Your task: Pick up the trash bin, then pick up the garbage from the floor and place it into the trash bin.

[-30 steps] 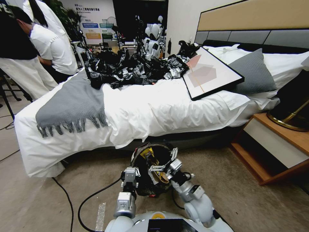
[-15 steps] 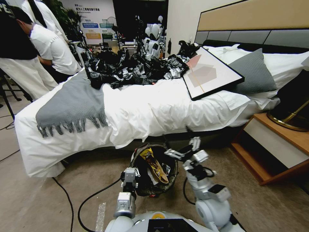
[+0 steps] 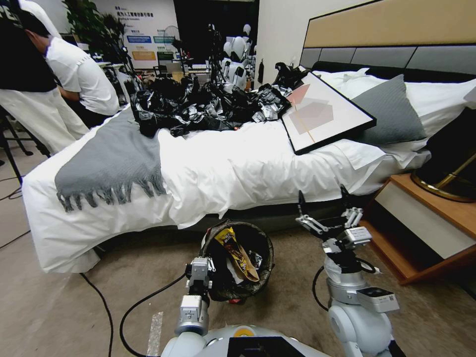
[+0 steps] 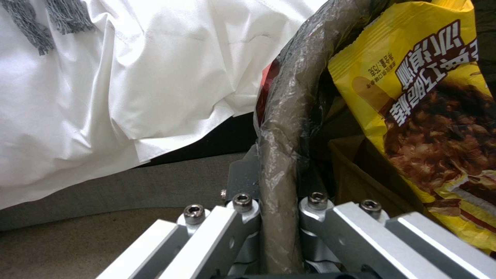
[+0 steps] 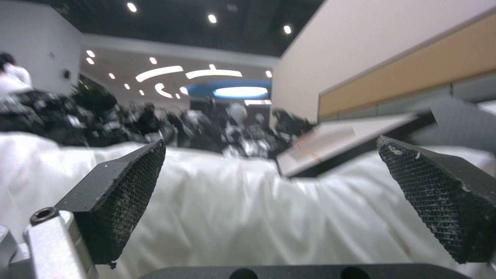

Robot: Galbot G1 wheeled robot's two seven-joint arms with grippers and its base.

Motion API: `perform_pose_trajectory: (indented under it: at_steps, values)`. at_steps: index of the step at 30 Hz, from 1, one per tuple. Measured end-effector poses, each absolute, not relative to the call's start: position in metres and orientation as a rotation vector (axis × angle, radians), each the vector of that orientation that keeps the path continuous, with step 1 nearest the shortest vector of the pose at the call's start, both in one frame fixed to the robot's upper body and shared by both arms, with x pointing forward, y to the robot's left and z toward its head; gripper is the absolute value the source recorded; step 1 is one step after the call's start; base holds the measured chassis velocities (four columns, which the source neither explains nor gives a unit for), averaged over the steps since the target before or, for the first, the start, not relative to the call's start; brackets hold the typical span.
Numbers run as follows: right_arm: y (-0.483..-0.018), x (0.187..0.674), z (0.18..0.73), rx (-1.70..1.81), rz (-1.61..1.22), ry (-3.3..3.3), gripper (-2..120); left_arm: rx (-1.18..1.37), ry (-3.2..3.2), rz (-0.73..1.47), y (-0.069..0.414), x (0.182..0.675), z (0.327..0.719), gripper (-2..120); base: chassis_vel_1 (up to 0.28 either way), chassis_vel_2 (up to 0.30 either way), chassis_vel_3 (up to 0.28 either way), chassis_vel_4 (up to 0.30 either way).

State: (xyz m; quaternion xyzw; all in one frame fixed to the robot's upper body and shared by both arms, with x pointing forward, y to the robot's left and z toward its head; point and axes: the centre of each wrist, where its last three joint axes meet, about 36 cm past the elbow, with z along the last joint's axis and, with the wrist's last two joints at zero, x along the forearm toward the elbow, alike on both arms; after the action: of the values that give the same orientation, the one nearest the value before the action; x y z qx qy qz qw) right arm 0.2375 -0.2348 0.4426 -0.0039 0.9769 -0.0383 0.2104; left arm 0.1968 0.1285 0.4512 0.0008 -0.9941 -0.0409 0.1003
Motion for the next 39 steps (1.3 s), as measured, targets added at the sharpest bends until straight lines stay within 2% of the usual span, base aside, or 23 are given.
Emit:
perform_pose_trajectory:
  at_steps: [9, 25, 39]
  values:
    - [-0.222, 0.233, 0.412, 0.053, -0.053, 2.807, 100, 0.005, -2.936, -0.104, 0.128, 0.196, 0.452, 1, 0.000, 0.000, 0.000, 0.000]
    - [-0.228, 0.246, 0.421, 0.054, -0.057, 2.786, 100, 0.006, -2.939, -0.103, 0.129, 0.196, 0.455, 1, 0.003, 0.002, 0.002, 0.004]
    - [-0.231, 0.251, 0.424, 0.058, -0.064, 2.781, 100, 0.010, -2.938, -0.108, 0.129, 0.196, 0.455, 1, 0.081, 0.079, 0.085, 0.087]
